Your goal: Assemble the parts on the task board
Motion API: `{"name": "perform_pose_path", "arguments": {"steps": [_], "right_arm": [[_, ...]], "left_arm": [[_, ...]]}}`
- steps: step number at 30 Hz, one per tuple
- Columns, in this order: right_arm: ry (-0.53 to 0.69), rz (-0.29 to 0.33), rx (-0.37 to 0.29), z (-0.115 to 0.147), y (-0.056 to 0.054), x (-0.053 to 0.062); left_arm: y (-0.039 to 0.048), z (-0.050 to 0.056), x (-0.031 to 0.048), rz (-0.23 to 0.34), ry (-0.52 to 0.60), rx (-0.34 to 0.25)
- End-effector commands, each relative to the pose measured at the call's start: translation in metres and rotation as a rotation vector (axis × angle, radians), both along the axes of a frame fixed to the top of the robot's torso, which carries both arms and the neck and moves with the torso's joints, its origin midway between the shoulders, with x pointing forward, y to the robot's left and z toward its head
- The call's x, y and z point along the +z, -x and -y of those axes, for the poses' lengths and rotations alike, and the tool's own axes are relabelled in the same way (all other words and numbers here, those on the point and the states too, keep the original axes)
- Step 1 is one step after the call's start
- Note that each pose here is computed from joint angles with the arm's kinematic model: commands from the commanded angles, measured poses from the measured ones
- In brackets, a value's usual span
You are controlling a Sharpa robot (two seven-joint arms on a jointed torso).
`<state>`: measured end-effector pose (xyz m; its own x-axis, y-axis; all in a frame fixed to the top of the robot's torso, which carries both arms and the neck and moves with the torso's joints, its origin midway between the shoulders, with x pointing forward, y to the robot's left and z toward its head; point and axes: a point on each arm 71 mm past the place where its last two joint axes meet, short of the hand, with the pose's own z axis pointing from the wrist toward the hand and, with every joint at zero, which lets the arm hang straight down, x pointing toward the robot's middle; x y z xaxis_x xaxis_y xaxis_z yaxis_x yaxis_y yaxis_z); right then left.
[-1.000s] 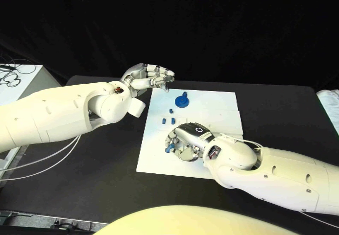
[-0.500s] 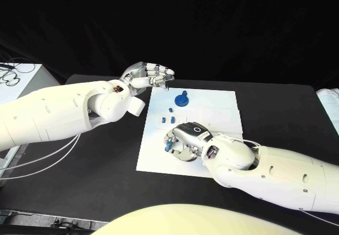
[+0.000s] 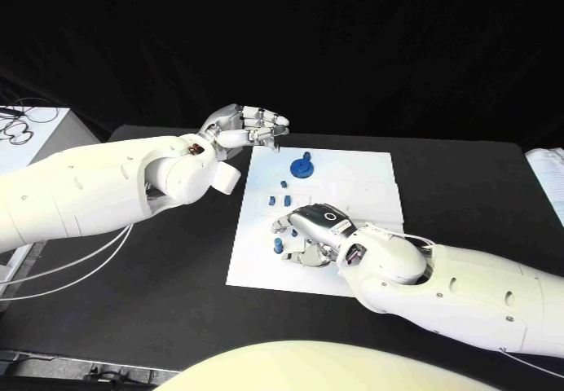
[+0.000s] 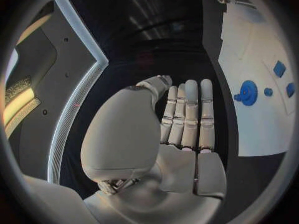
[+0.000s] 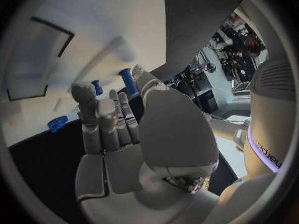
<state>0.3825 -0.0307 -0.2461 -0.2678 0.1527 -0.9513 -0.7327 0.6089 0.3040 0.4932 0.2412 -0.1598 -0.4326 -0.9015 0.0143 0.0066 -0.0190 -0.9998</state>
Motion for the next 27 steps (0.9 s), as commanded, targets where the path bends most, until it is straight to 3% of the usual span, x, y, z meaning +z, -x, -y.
{"name": "perform_pose_path", "arguments": {"steps": [1,7,11,17,21,27], "right_arm": [[-0.085,0.027,-0.004,0.003,0.001,0.006],[-0.158,0.018,-0.027,0.017,0.004,0.016],[-0.202,-0.053,-0.086,0.039,0.000,0.026],[-0.211,-0.247,-0.267,0.088,-0.016,0.038],[-0.164,-0.333,-0.399,0.133,-0.021,0.041],[-0.115,-0.384,-0.517,0.176,-0.014,0.040]], "left_arm": [[0.0004,0.002,0.0013,0.000,0.013,-0.017],[0.0002,0.001,0.0011,-0.001,0.013,-0.016],[0.0003,0.001,0.0011,-0.001,0.013,-0.016],[0.0011,-0.001,0.0010,0.000,0.014,-0.014],[0.0025,-0.003,0.0011,0.004,0.014,-0.012],[0.0042,-0.006,0.0016,0.015,0.007,-0.007]]}}
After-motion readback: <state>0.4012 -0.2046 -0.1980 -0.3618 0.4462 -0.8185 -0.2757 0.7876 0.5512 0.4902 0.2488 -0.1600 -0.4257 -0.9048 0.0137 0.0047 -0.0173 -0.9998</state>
